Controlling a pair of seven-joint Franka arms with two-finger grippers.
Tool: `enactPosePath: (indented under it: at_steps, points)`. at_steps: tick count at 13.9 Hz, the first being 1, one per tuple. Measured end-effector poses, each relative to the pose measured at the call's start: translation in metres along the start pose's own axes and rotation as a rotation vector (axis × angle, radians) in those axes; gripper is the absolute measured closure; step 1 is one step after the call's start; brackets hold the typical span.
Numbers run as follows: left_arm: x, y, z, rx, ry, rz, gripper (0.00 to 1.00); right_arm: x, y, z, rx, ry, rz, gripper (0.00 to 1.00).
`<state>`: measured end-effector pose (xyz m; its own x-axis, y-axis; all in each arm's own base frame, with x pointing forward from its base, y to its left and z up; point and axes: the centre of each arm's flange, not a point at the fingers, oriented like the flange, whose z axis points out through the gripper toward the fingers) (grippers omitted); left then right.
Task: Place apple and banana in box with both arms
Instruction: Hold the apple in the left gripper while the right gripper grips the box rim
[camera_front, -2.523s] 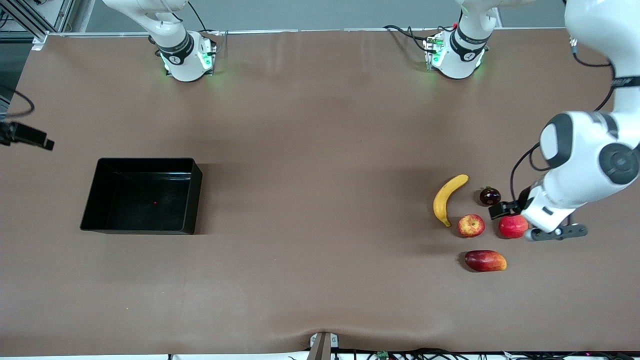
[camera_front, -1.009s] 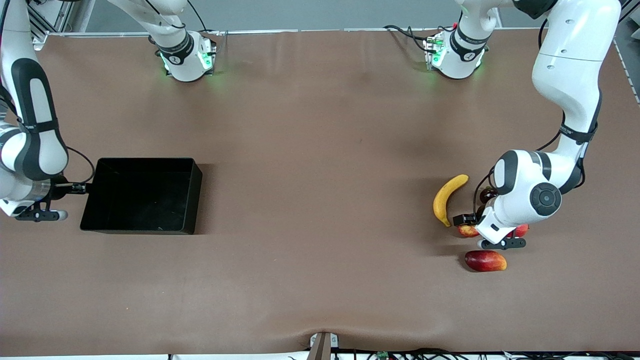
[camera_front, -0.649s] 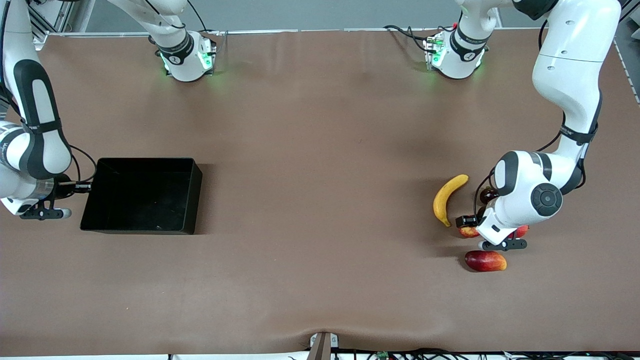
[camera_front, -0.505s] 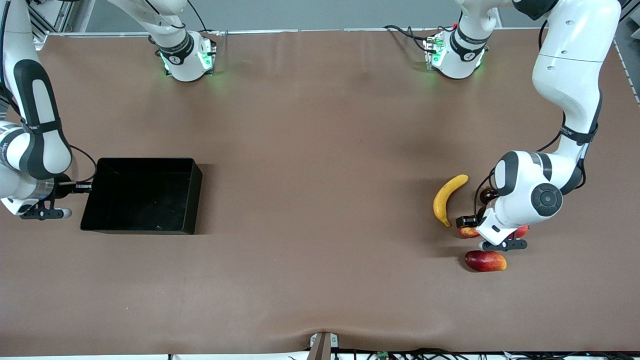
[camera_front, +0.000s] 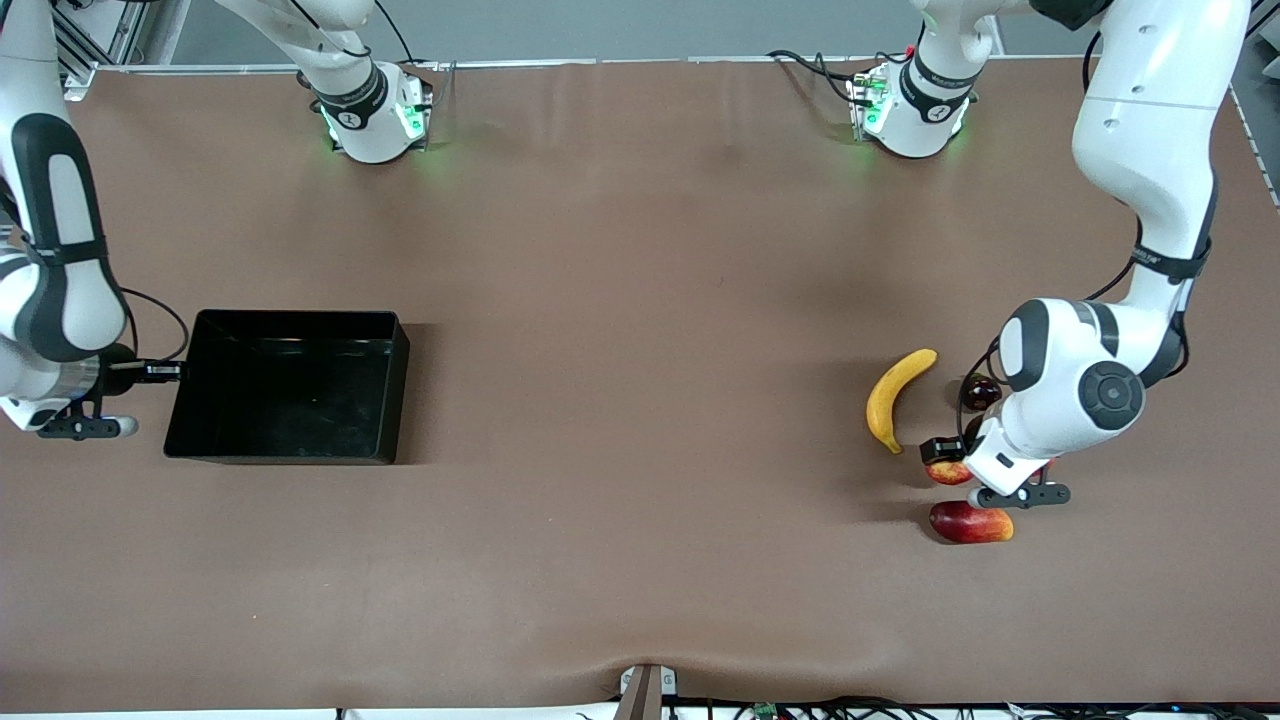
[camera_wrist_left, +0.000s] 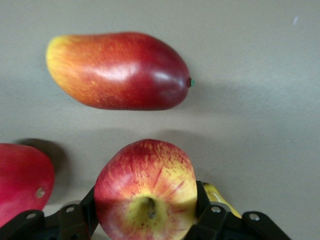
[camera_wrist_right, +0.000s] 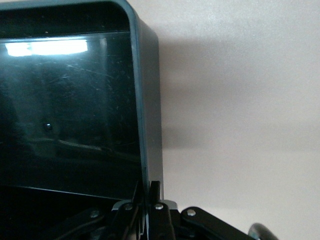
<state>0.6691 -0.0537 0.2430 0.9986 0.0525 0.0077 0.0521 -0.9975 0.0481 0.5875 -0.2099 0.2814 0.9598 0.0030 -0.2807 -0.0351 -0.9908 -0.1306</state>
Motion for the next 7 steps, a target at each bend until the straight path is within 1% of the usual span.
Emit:
enactPosePath:
  at_steps: [3, 4, 5, 7]
  points:
    - [-0.001, 0.001, -0.034, 0.01, -0.017, -0.027, 0.27, 0.002, -0.014, -0.032, 0.07, -0.023, -0.004, 0.95]
    - [-0.001, 0.001, -0.046, 0.013, -0.022, -0.037, 0.27, 0.004, -0.023, -0.043, 0.084, -0.029, -0.012, 0.95]
    - [-0.001, 0.002, -0.057, 0.016, -0.026, -0.042, 0.27, 0.006, -0.035, -0.053, 0.092, -0.041, -0.012, 0.95]
    - [-0.003, 0.002, -0.076, 0.02, -0.027, -0.045, 0.27, 0.01, -0.072, -0.062, 0.124, -0.083, 0.026, 0.95]
